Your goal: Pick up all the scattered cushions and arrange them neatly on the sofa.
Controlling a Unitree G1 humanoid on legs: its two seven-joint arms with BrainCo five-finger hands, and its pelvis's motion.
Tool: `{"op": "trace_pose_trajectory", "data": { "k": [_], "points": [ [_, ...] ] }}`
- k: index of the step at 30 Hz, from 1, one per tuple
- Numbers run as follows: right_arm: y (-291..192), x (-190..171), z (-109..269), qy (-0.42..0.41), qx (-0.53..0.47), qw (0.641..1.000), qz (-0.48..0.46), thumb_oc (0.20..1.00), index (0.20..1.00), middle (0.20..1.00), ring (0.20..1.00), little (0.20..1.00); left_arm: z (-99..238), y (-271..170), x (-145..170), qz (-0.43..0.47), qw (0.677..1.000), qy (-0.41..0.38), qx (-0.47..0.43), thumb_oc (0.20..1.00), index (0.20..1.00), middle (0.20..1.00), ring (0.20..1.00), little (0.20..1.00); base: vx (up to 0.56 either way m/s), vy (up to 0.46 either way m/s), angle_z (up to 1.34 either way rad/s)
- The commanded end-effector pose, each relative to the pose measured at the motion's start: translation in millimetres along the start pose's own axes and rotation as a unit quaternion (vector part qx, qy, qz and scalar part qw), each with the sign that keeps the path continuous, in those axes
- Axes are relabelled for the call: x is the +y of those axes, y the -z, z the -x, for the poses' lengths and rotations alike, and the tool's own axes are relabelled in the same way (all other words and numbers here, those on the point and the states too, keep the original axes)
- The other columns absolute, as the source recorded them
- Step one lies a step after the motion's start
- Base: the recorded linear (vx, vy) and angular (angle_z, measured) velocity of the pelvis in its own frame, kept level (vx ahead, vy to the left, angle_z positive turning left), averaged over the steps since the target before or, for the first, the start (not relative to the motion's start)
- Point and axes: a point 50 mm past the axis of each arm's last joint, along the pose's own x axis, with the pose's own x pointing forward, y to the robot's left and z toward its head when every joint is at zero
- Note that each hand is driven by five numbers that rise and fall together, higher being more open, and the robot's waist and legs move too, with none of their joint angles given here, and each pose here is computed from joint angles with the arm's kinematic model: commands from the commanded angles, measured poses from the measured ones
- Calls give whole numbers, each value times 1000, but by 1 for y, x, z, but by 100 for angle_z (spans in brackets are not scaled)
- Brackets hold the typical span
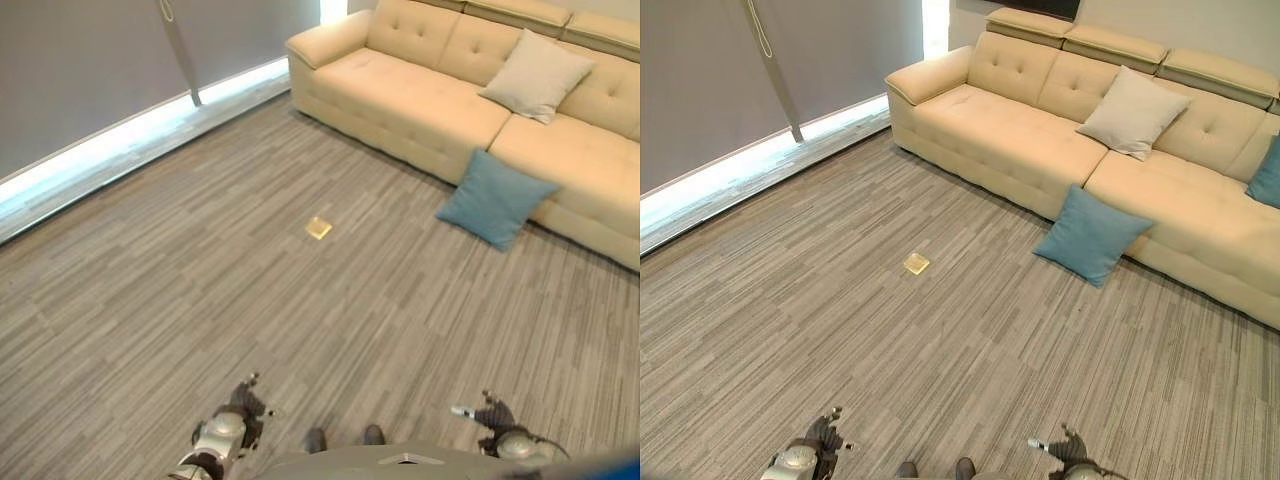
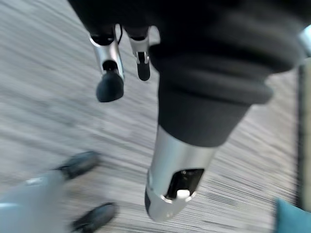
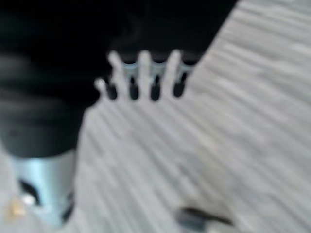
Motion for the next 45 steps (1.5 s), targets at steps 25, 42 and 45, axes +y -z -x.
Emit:
{"op": "trace_pose_trajectory", "data": {
  "k": [25,42,45],
  "points": [
    [12,-20,-3,16,45,999,23,1000,1000,1000,1000,1000,-2,0,9,-35,999,-16,3,1000,1000,1000,1000,1000,11,15,-37],
    [30,-26,3,43,60,997,-13,1000,1000,1000,1000,1000,-6,-37,-19,-81,995,31,-54,1000,1000,1000,1000,1000,18,-133,-1],
    [26,-32,2,52,54,997,-7,1000,1000,1000,1000,1000,-6,-52,-29,-91,992,45,-78,1000,1000,1000,1000,1000,108,-21,-43]
  ]
}}
